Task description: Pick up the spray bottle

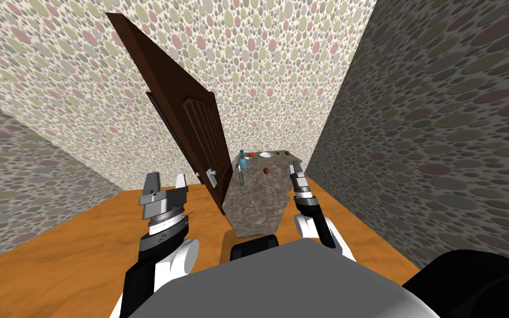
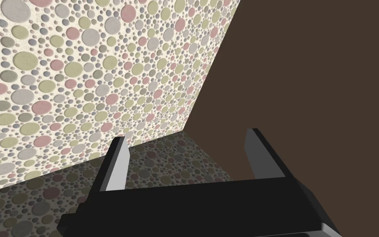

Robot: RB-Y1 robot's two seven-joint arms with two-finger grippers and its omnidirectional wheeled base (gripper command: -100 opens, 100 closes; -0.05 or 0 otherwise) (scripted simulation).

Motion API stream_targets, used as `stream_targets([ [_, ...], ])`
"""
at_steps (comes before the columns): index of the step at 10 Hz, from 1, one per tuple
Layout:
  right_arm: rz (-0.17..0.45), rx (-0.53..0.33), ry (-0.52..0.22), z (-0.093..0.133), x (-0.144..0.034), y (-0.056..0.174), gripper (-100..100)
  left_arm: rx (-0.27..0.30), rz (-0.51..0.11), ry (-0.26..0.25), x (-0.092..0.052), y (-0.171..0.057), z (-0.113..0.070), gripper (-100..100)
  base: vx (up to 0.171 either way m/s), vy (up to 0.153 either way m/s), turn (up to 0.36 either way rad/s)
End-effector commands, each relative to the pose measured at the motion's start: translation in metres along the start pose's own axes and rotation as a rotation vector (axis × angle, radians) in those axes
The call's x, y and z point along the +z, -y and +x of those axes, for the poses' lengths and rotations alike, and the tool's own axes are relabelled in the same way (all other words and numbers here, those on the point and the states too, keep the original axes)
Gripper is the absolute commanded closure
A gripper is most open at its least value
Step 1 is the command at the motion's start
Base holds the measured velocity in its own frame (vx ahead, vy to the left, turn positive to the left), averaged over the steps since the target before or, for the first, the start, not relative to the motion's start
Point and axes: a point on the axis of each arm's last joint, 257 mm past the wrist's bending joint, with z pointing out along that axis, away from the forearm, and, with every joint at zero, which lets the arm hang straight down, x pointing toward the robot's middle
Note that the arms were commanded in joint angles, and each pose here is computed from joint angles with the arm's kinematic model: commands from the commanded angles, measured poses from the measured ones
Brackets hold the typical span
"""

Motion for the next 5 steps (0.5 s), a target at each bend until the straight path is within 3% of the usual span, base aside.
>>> stream_targets([
  [1, 0.0, 0.0, 0.0, 0.0, 0.0, 0.0, 0, 0.015, -0.027, -0.046, -0.002, -0.009, 0.006, -100, 0.0, -0.022, -0.062],
  [5, 0.0, 0.0, 0.0, 0.0, 0.0, 0.0, 0, 0.058, -0.114, -0.147, -0.01, -0.04, 0.019, -100, -0.003, -0.038, -0.077],
])
